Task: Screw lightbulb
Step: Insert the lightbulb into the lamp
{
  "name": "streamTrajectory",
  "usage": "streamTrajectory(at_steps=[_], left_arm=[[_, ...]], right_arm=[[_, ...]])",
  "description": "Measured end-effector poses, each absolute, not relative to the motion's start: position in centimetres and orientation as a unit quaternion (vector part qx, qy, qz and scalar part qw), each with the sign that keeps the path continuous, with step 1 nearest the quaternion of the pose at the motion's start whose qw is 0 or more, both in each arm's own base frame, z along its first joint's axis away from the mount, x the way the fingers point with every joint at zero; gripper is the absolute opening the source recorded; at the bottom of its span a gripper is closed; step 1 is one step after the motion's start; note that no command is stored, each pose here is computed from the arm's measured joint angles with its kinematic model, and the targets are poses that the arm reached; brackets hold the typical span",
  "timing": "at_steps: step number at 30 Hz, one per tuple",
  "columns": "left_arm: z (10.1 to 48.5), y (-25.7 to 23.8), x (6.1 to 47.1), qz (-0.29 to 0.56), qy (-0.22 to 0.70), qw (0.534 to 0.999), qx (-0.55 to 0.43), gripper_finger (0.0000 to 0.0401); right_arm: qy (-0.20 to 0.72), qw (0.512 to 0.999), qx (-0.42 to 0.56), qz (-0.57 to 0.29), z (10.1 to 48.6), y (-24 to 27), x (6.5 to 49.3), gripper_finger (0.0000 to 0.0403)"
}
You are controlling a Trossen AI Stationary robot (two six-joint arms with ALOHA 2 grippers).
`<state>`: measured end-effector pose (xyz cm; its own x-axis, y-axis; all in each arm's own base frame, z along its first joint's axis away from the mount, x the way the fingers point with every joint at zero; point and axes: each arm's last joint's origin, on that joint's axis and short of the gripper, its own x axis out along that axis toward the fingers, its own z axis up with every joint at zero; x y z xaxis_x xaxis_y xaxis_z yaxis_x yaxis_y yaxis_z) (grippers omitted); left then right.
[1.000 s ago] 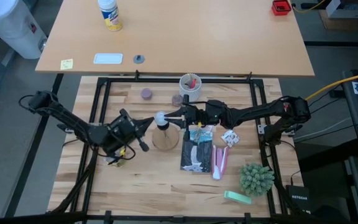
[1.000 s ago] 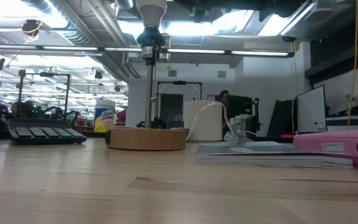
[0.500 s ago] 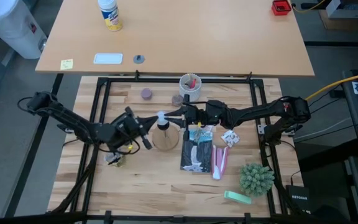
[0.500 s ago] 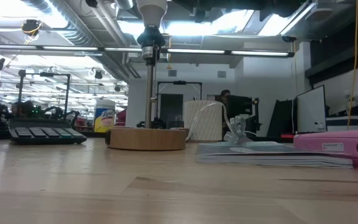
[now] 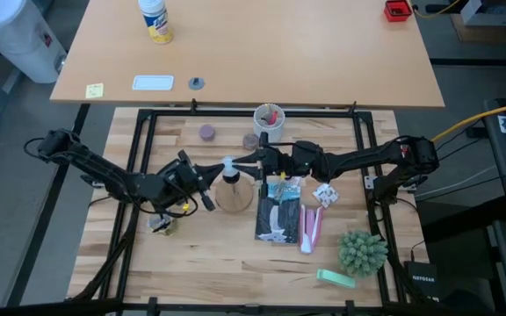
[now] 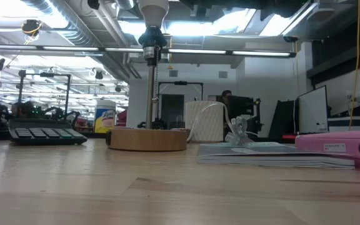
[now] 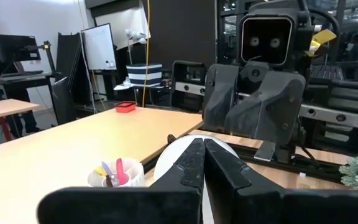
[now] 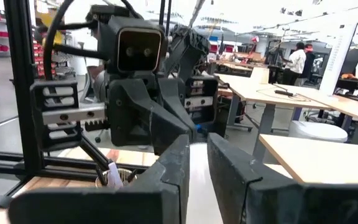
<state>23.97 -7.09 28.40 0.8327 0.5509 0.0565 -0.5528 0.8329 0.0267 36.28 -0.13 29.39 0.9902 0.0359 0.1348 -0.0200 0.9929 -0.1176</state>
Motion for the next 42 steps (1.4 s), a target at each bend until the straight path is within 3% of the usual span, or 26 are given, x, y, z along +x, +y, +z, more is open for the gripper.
streamTrajectory(at_steps=[7, 42], left_arm=[[28.36, -7.09, 23.96, 0.289, -0.022, 0.957, 0.022, 0.0001], [28.80, -7.95, 23.64, 0.273, -0.040, 0.961, 0.034, 0.0001]], right_arm=[[-0.091, 0.993, -0.075, -0.006, 29.85, -0.23, 36.21, 0.0062], [-0.034, 0.996, -0.081, -0.014, 28.95, -0.29, 36.32, 0.0062]])
